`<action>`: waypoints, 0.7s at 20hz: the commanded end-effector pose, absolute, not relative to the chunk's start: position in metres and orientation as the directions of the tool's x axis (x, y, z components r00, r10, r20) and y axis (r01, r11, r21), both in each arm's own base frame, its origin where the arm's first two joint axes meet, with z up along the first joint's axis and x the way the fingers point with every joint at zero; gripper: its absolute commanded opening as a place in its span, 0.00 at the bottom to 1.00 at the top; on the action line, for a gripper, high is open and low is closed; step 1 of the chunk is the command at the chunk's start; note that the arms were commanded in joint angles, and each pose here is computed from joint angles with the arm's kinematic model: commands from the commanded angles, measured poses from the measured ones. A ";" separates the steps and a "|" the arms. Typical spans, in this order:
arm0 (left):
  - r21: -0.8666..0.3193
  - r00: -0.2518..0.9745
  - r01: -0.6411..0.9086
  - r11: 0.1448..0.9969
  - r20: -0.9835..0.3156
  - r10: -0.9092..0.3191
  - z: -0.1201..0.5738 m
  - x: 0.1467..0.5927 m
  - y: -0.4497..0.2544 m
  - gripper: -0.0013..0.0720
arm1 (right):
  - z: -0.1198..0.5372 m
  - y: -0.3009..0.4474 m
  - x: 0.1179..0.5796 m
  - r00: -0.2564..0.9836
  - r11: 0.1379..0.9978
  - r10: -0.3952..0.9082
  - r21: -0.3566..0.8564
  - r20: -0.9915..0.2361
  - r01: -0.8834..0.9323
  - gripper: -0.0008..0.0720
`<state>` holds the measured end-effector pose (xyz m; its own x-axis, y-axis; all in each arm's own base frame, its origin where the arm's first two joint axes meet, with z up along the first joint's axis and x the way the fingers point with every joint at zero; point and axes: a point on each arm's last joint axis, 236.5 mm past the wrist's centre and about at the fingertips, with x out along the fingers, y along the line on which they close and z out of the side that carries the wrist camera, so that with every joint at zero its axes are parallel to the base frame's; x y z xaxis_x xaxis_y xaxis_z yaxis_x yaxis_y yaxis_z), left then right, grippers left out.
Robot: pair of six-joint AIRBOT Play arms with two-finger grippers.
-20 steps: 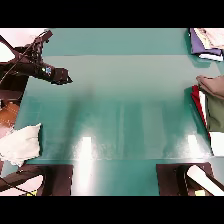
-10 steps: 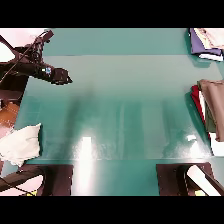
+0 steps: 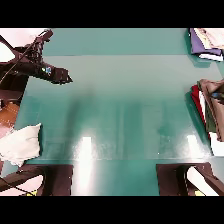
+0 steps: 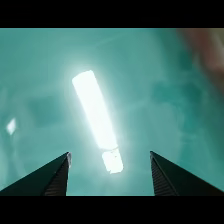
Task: Fold the shirts.
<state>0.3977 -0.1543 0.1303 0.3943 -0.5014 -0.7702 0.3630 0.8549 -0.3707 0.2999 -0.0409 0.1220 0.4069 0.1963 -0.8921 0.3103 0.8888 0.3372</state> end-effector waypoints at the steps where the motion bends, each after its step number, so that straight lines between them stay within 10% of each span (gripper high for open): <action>1: -0.369 0.406 0.362 0.856 -0.764 -0.501 0.132 0.400 -0.154 0.06 | 0.133 0.057 0.309 0.378 0.905 0.377 0.423 -0.845 0.044 0.74; 3: -0.370 0.408 0.362 0.856 -0.763 -0.502 0.132 0.401 -0.154 0.06 | 0.136 0.094 0.306 0.359 0.903 0.418 0.423 -0.834 -0.068 0.11; 4: -0.370 0.408 0.362 0.856 -0.763 -0.502 0.132 0.401 -0.154 0.06 | 0.137 0.109 0.304 0.350 0.899 0.434 0.423 -0.830 -0.112 0.04; 14: -0.370 0.407 0.362 0.856 -0.763 -0.502 0.132 0.401 -0.154 0.06 | 0.138 0.148 0.290 0.300 0.876 0.478 0.424 -0.825 -0.230 0.04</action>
